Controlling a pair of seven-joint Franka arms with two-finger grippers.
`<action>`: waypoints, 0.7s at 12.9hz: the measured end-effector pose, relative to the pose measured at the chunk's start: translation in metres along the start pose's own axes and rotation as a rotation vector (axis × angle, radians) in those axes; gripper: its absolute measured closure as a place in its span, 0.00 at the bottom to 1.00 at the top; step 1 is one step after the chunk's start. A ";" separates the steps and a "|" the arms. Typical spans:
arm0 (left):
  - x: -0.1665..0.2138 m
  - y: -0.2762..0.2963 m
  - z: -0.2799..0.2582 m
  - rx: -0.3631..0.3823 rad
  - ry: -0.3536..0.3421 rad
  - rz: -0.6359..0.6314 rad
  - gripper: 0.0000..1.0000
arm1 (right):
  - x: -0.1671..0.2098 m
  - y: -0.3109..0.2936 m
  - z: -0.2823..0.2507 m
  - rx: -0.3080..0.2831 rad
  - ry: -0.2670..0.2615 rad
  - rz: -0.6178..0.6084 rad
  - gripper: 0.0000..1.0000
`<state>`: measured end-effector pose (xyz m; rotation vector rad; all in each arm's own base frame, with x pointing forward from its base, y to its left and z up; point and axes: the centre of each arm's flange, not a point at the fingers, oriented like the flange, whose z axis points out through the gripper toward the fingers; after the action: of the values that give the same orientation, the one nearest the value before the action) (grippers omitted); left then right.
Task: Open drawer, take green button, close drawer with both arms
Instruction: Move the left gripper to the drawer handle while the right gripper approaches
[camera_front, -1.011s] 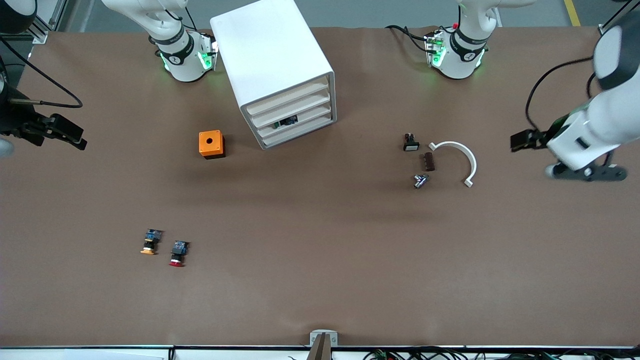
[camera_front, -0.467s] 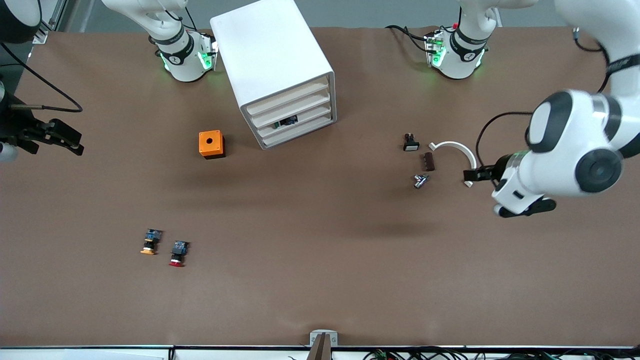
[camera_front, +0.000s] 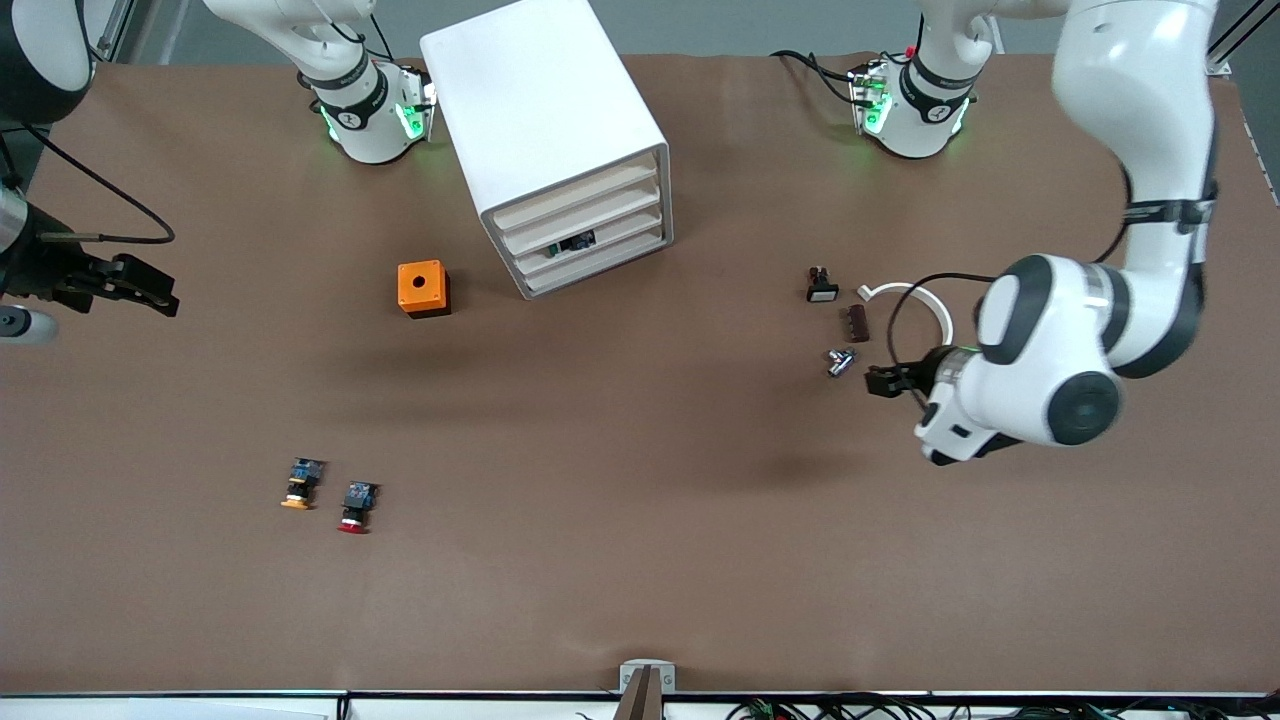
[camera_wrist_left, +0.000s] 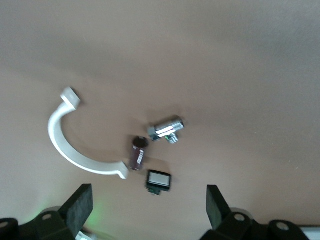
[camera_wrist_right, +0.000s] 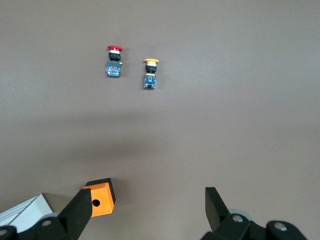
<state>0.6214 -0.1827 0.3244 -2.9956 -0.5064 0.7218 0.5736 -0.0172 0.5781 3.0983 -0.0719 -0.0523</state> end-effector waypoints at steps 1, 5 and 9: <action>-0.007 0.017 0.012 0.018 -0.008 -0.059 0.00 | 0.003 -0.002 0.006 0.000 -0.010 0.008 0.00; -0.040 0.093 0.063 0.073 -0.025 -0.320 0.00 | 0.018 -0.043 0.044 0.005 -0.074 0.064 0.00; -0.065 0.133 0.103 0.093 -0.104 -0.683 0.00 | 0.024 -0.101 0.076 0.029 -0.132 0.169 0.00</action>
<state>0.5615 -0.3354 0.2488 -2.4376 -1.3527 0.7895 0.5998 0.0792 0.4971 3.1002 -0.3407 -0.2523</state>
